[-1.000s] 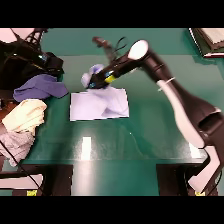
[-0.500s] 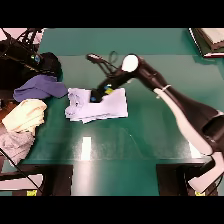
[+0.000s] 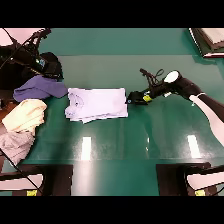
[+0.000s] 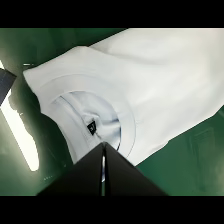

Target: Fold the shirts.

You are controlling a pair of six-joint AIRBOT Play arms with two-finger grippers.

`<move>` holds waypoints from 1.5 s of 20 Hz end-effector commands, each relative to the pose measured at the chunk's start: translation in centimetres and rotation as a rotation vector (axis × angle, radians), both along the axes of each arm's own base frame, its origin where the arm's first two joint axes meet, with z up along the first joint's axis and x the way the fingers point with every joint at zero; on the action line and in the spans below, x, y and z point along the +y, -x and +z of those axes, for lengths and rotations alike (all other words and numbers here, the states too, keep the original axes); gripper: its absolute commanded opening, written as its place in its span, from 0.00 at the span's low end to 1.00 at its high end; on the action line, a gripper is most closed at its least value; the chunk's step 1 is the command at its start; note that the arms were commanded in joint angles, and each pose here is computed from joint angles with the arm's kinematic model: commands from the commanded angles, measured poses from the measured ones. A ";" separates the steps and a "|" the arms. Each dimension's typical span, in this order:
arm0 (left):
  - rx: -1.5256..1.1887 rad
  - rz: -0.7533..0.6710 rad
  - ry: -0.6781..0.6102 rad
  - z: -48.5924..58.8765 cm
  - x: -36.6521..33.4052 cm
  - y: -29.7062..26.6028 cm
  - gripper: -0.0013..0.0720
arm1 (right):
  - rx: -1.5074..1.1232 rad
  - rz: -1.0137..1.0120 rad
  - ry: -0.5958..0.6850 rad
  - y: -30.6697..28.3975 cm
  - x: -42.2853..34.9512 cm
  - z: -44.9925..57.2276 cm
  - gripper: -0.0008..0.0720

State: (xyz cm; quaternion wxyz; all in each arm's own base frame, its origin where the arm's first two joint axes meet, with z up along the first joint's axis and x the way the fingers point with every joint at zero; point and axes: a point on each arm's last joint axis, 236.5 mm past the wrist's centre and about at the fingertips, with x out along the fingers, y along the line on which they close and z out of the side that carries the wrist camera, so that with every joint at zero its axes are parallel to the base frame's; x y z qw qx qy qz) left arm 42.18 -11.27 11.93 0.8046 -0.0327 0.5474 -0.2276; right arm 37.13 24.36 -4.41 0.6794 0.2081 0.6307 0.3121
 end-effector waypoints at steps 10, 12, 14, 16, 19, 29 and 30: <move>-0.015 0.000 0.048 0.5 -1.0 -0.3 0.05 | -0.021 0.045 -0.195 -2.6 11.9 -1.9 0.21; -0.016 -0.001 0.048 0.5 -1.0 -0.3 0.05 | -0.083 0.099 -0.204 -2.6 12.7 -1.1 0.03; -0.013 -0.002 0.048 0.5 -1.0 -0.3 0.05 | -0.104 0.114 -0.210 -2.8 12.4 0.0 0.03; -0.001 -0.008 0.046 0.3 -1.0 0.0 0.05 | -0.143 0.088 -0.194 -3.6 10.1 1.8 0.03; 0.004 -0.013 0.043 0.3 -0.9 0.2 0.05 | -0.206 -0.020 -0.128 -4.6 2.6 4.2 0.03; 0.003 0.000 0.056 0.4 -1.1 0.0 0.05 | -0.402 -0.954 0.156 -0.5 -36.5 9.4 0.03; 0.002 0.000 0.061 0.5 -1.2 0.0 0.05 | -0.413 -1.051 0.184 1.0 -39.6 9.6 0.03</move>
